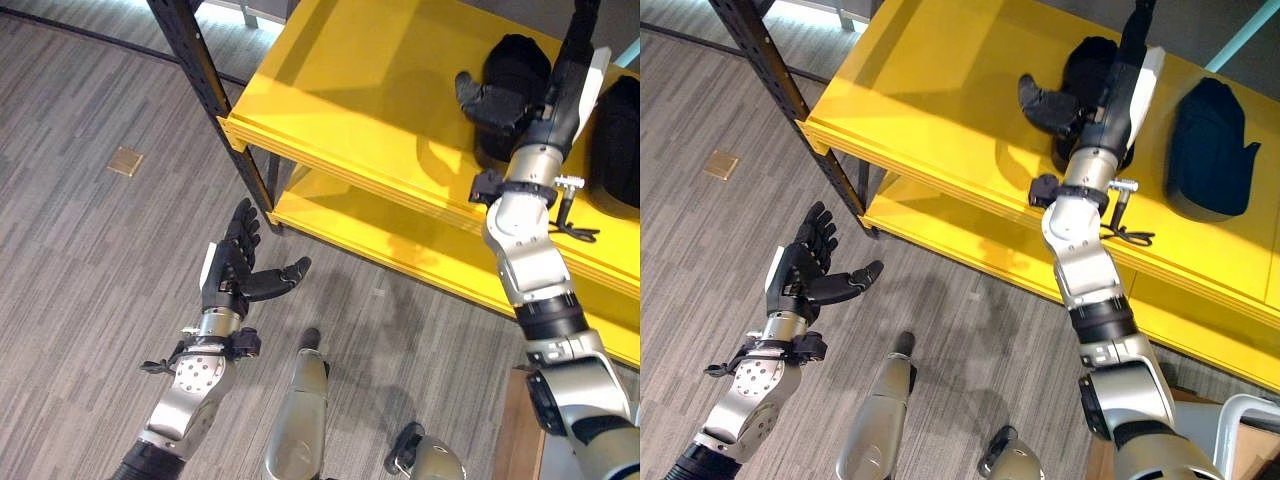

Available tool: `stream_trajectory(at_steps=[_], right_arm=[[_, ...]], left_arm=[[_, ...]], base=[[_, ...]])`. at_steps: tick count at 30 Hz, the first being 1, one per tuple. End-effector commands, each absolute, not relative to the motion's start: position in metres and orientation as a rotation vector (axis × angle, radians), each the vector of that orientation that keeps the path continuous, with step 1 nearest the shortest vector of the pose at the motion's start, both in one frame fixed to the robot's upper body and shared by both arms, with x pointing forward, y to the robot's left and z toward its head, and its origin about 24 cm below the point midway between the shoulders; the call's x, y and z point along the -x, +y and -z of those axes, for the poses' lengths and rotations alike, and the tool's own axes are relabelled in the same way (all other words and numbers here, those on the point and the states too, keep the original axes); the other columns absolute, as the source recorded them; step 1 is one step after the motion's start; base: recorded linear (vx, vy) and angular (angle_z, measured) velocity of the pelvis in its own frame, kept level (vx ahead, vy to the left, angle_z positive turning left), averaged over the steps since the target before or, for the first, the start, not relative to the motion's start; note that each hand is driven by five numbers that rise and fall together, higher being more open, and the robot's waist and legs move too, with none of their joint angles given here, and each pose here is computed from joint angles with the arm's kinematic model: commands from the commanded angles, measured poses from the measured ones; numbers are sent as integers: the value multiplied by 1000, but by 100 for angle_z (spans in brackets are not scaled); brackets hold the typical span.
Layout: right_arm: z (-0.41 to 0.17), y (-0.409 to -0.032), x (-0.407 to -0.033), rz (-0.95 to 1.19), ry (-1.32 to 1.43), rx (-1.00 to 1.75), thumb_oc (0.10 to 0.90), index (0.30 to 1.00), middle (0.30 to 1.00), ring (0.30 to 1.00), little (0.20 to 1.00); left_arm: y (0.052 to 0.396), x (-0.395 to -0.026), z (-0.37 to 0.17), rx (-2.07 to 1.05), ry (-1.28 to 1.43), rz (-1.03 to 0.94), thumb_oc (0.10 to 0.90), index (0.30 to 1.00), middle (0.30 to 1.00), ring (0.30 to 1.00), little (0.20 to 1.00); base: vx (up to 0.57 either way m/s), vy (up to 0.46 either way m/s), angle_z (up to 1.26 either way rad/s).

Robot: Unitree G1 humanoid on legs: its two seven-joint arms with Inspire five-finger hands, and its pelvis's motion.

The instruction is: Move parts from the plastic box to the shelf.

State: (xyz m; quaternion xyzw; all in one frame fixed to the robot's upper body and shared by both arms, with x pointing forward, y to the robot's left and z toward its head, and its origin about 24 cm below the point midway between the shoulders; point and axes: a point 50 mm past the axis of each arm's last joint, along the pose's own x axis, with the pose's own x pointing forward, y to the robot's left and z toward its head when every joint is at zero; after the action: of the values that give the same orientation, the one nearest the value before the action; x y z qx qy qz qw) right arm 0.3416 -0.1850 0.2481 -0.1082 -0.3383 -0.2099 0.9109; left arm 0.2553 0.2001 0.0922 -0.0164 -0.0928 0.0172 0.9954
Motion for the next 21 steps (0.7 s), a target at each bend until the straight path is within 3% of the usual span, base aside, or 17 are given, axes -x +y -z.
stream_trajectory(at_steps=[1,13,21], right_arm=[[-292,-198,-310,422,-981,293,900,1000,1000,1000,1000],[-279,-216,-300,286,-924,555,900,1000,1000,1000,1000],[-277,-222,-325,195,-799,654,900,1000,1000,1000,1000]], left_arm=[[201,-249,-136,13,-420,-1,900,1000,1000,1000,1000],[200,-244,-129,-29,-384,69,900,1000,1000,1000,1000],[197,-246,-124,-6,-360,116,900,1000,1000,1000,1000]], base=[[-21,-15,-12],[-24,-24,-19],[-28,-28,-16]])
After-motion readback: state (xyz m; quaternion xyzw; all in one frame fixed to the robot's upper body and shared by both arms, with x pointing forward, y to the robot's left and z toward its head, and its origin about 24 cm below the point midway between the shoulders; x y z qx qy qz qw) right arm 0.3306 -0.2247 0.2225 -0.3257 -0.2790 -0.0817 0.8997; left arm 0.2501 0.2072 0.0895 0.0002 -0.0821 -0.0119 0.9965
